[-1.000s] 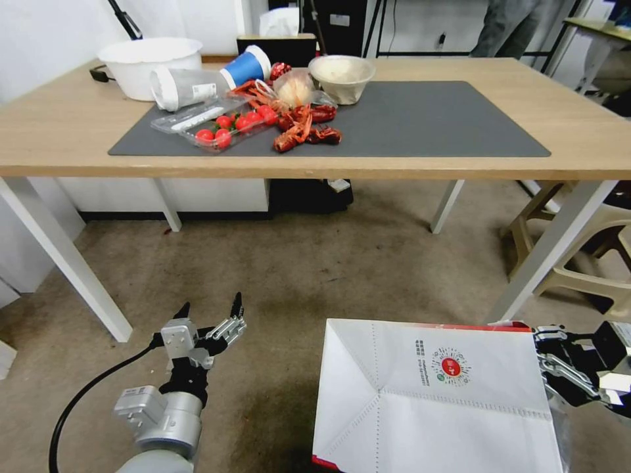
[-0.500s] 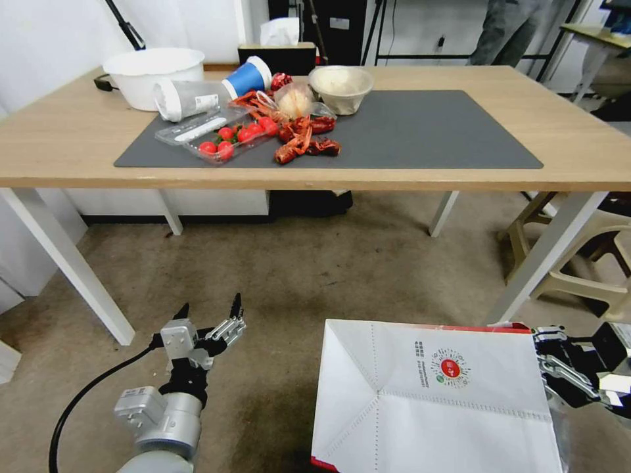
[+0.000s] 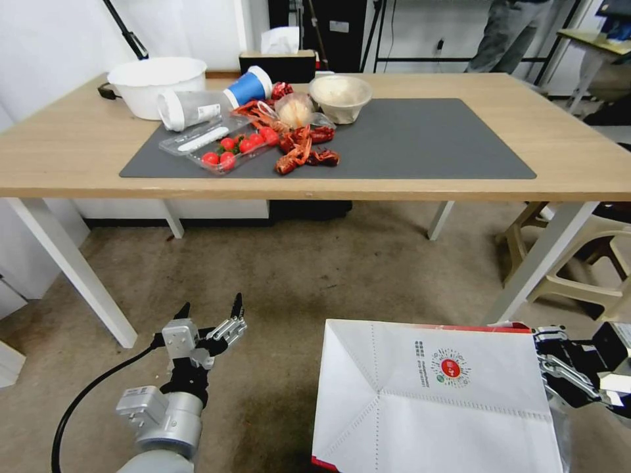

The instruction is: Pick up the food delivery bag from the floor and place it on the table.

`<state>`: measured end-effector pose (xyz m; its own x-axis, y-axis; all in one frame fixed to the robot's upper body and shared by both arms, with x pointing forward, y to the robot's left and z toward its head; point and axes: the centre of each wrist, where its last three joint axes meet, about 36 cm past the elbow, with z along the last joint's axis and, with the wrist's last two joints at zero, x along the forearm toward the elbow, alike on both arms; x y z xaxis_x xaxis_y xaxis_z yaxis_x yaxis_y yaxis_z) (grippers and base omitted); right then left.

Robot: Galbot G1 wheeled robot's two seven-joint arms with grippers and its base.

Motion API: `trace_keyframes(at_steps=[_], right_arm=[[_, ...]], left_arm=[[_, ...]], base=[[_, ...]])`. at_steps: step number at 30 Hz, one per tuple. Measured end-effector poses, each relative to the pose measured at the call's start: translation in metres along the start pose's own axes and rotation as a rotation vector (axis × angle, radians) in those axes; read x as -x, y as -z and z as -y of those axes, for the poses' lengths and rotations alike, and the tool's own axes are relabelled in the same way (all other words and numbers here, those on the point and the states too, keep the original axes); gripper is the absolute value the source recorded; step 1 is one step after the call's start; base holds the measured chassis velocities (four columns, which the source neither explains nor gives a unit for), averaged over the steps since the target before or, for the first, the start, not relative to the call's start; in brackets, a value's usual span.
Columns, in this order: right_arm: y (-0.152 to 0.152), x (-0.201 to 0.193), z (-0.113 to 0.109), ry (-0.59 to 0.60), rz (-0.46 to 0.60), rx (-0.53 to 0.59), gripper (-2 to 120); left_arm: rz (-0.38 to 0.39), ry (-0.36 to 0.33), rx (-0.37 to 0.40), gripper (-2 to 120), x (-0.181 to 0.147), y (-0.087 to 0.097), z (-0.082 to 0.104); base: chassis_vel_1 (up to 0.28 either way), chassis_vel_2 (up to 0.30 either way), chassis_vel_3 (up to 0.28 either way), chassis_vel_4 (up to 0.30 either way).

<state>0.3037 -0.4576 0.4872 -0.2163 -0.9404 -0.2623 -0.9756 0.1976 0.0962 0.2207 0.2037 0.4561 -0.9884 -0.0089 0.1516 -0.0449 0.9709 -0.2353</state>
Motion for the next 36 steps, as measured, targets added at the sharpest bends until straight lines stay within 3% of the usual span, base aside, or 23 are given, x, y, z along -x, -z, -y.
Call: trace_keyframes(at_steps=[36], right_arm=[[0.0005,0.0008,0.0017,0.005,-0.001,-0.004,0]], left_arm=[[-0.001,-0.002,0.003,100,-0.0002,0.0005,-0.0004]], base=[[0.0,0.0,0.0,0.0]])
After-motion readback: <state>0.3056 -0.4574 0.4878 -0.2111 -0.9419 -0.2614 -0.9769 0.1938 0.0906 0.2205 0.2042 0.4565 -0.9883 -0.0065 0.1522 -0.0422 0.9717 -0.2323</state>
